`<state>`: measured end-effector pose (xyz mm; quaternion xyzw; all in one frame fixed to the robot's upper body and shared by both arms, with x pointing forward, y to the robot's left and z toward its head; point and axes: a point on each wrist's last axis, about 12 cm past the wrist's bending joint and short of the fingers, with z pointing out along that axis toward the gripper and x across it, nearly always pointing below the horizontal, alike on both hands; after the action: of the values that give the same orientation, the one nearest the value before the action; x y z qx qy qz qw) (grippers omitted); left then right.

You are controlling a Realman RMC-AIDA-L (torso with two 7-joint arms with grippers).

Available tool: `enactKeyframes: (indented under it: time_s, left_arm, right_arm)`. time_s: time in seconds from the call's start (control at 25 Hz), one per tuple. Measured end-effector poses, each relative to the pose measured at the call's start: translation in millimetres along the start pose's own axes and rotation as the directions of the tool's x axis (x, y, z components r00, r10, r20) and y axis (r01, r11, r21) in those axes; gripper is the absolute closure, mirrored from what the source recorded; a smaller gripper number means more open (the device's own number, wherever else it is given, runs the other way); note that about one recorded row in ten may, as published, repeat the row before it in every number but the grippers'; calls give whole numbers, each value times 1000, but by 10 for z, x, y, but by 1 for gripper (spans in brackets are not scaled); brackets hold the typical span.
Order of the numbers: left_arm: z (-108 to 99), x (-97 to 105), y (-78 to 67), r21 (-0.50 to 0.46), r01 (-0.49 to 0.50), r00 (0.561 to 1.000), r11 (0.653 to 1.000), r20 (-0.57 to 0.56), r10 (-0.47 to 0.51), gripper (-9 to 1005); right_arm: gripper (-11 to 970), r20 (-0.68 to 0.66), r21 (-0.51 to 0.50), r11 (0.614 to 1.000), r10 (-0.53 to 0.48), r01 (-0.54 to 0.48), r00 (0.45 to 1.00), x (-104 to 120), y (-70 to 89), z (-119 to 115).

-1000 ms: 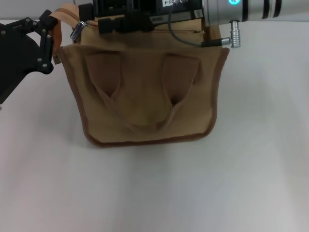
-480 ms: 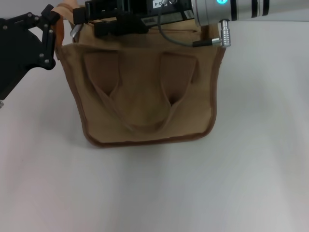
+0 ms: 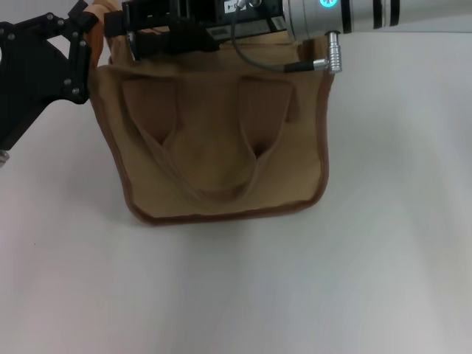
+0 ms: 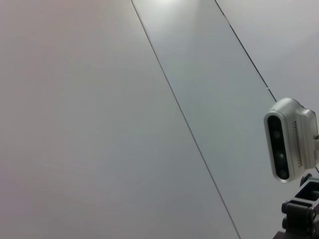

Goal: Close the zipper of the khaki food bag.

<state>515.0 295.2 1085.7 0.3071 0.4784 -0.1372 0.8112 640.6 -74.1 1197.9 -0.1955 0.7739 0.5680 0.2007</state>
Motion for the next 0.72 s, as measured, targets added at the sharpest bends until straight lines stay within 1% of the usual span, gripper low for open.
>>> enactKeyframes:
  time_s: [0.52, 0.72]
  left_arm:
    - [103, -11, -9, 31, 25, 999, 999, 21, -25, 992]
    - [114, -10, -8, 32, 24, 999, 999, 21, -25, 992]
  right_arm:
    - [239, -15, 11, 1000, -16, 16, 1000, 29, -12, 25]
    - [246, -14, 13, 1000, -22, 22, 1000, 33, -20, 21]
